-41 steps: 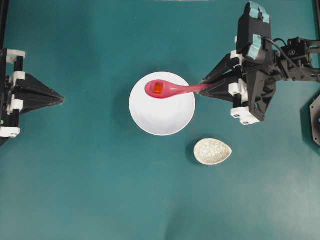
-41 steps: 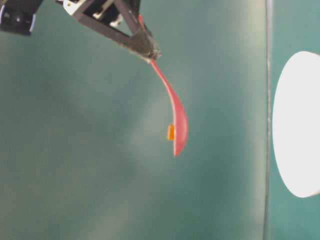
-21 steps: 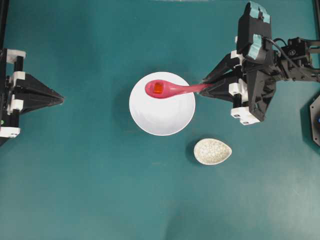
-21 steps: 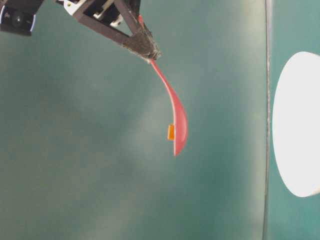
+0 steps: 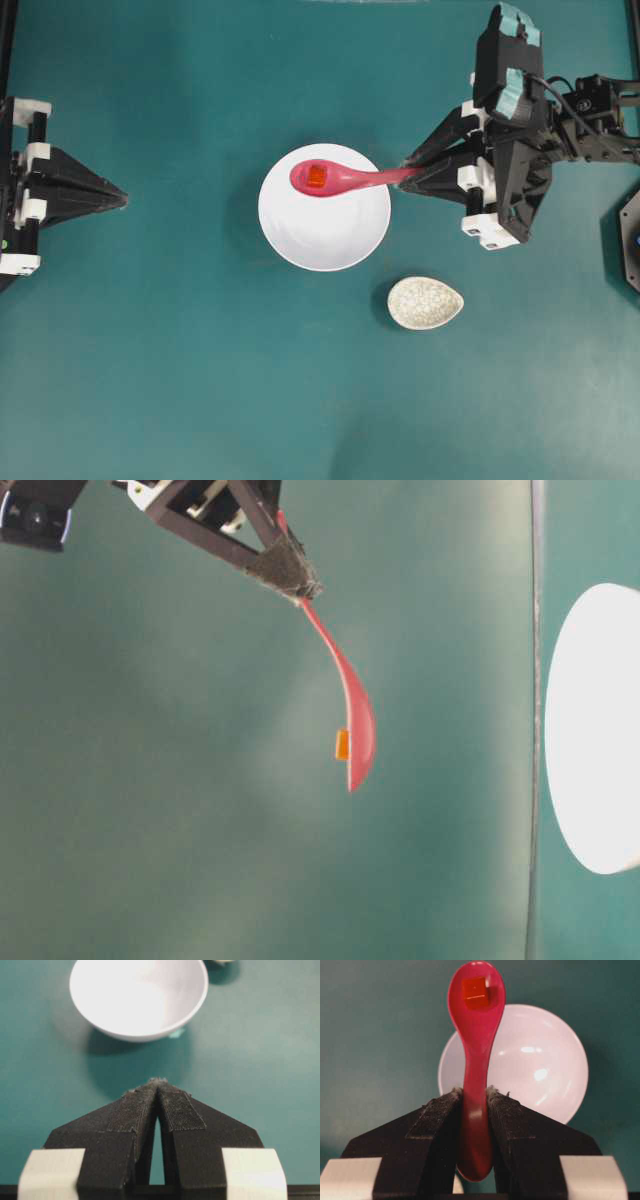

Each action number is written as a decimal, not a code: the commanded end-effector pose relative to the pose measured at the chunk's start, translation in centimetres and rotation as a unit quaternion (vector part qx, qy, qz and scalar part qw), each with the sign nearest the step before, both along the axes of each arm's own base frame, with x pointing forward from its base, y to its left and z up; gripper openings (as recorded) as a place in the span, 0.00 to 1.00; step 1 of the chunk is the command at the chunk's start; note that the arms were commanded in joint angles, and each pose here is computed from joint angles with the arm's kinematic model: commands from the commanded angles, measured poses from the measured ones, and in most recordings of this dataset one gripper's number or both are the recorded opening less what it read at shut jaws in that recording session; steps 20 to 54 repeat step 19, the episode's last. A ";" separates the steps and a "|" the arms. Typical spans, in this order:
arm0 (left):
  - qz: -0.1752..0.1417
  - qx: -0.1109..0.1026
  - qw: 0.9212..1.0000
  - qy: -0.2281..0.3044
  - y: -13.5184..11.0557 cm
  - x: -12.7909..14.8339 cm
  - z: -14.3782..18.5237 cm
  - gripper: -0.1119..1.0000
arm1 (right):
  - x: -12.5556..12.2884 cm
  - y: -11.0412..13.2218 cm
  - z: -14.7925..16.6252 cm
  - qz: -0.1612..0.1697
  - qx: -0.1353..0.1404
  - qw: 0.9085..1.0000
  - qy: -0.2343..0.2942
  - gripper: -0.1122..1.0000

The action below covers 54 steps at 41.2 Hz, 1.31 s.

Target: Grip the spoon and scoop the red block from the bowl with right arm.

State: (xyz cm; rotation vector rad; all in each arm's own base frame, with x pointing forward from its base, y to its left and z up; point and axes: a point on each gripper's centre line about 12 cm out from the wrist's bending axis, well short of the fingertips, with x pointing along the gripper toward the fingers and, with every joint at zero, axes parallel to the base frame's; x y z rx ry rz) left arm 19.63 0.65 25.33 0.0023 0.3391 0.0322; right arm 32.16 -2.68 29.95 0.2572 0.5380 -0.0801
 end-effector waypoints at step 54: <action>0.001 0.001 1.000 -0.015 0.0 0.4 1.2 0.10 | -0.1 -0.1 1.2 -0.002 -0.004 1.000 -0.022 0.31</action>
